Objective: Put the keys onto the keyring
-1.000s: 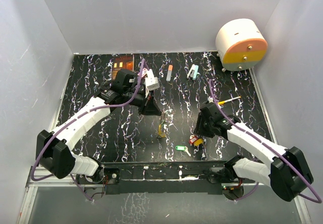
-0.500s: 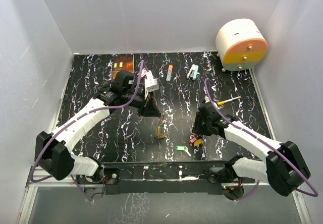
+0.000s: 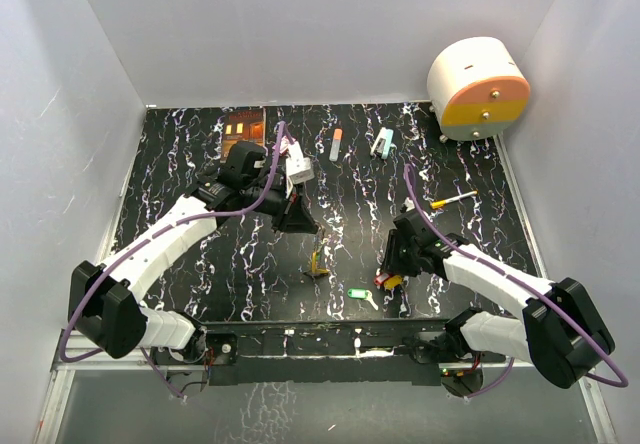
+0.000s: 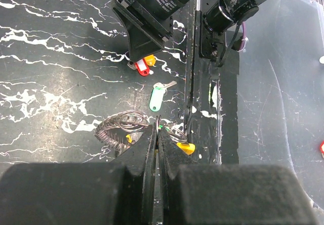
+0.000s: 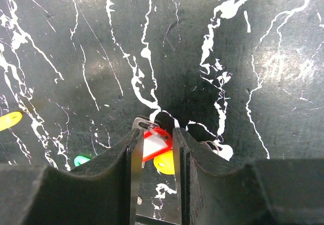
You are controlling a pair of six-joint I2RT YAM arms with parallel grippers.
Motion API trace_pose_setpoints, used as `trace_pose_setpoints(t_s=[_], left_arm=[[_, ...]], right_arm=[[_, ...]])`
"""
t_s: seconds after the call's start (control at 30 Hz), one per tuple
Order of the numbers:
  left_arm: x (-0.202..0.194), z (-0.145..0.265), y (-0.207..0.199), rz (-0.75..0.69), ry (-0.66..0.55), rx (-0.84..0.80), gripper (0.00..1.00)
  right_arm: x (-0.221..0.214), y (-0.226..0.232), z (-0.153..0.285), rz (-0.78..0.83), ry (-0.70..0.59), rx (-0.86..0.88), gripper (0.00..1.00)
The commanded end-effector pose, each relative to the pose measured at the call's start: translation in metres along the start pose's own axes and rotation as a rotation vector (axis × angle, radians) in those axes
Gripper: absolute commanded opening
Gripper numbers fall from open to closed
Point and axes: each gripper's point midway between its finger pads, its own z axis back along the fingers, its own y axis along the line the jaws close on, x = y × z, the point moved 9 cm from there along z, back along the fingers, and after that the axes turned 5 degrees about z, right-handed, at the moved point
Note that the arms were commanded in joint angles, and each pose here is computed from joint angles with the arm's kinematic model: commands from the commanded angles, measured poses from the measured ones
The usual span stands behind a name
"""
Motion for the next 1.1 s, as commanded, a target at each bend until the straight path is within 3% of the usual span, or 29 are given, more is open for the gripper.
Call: trace_pose_setpoints(t_s=[0.0,0.37,0.6,0.9,1.07], left_arm=[[0.007,0.01,-0.01,-0.06,-0.045,-0.017,0.0],[0.007,0.011,-0.009,-0.061,-0.049,-0.009,0.0],[0.006,0.013,-0.009,-0.064,-0.045,0.005,0.0],[-0.005,0.019,-0.012,-0.092,0.036,0.013,0.0],[0.003,0.031,-0.015,-0.189,0.105,0.05,0.0]], right_arm=[[0.009,0.005,0.0,0.001,-0.064,0.032,0.33],[0.01,0.005,-0.001,0.003,-0.076,0.026,0.2],[0.012,0.006,0.005,0.026,-0.101,0.052,0.07],[0.034,0.028,0.067,0.147,-0.392,0.327,0.07],[0.04,0.046,0.093,0.264,-0.418,0.517,0.07]])
